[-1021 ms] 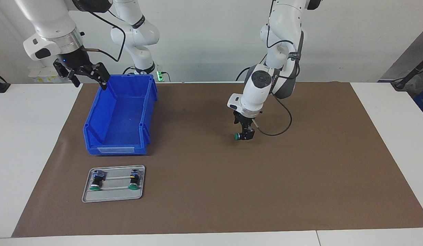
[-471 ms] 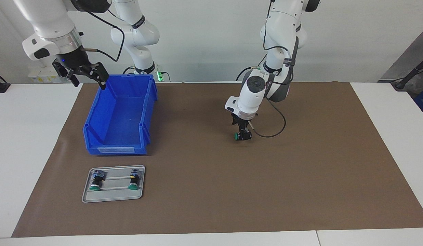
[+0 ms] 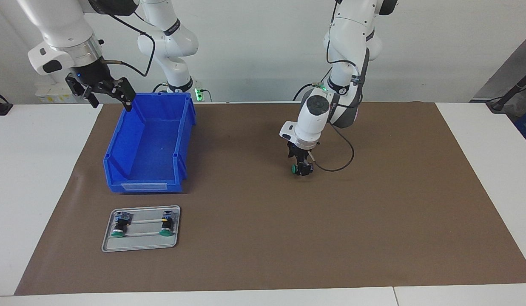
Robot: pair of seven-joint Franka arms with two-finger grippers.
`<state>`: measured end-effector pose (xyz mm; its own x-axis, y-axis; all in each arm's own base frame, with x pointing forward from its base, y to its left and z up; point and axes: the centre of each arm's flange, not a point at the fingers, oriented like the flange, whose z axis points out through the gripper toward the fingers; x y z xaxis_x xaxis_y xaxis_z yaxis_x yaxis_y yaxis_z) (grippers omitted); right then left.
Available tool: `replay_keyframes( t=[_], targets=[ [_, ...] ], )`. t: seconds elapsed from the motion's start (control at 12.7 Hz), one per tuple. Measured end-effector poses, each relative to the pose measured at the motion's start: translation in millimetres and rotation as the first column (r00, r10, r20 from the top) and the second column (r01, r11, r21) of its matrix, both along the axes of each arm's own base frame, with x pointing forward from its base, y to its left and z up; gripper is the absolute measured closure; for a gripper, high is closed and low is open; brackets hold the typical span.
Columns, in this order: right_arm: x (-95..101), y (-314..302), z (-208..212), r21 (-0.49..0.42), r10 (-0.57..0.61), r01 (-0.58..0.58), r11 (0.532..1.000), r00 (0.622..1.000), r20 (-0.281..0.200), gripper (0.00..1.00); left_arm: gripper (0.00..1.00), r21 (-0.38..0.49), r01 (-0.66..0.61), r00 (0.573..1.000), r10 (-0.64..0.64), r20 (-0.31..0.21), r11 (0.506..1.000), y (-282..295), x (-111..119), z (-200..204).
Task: Place and press button with both arms
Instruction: 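Position the left gripper above the green-capped button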
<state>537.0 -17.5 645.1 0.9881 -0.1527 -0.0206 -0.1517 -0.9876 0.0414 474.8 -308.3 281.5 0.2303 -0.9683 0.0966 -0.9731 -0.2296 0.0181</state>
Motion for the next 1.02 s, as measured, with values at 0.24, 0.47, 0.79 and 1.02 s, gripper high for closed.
replay_keyframes(
  t=[0.24, 0.47, 0.79, 1.02],
  targets=[
    [0.0, 0, 0, 0.000, 0.000, 0.000, 1.000, 1.000, 0.000, 0.00, 0.43, 0.011, 0.028, 0.999, -0.029, 0.017, 1.000, -3, -2, 5],
    [0.0, 0, 0, 0.000, 0.000, 0.000, 1.000, 1.000, 0.000, 0.00, 0.67, 0.026, 0.047, 0.998, -0.047, 0.029, 0.999, -3, 0, 4],
    [-0.1, 0, 0, 0.000, 0.000, 0.000, 1.000, 1.000, 0.000, 0.00, 0.78, 0.019, 0.038, 0.998, -0.039, 0.049, 0.999, -3, 11, 13],
    [-0.1, 1, 0, 0.000, 0.001, -0.001, 1.000, 1.000, 0.000, 0.00, 0.79, 0.003, 0.015, 0.997, -0.015, 0.080, 1.000, 0, 32, 30]
  ],
)
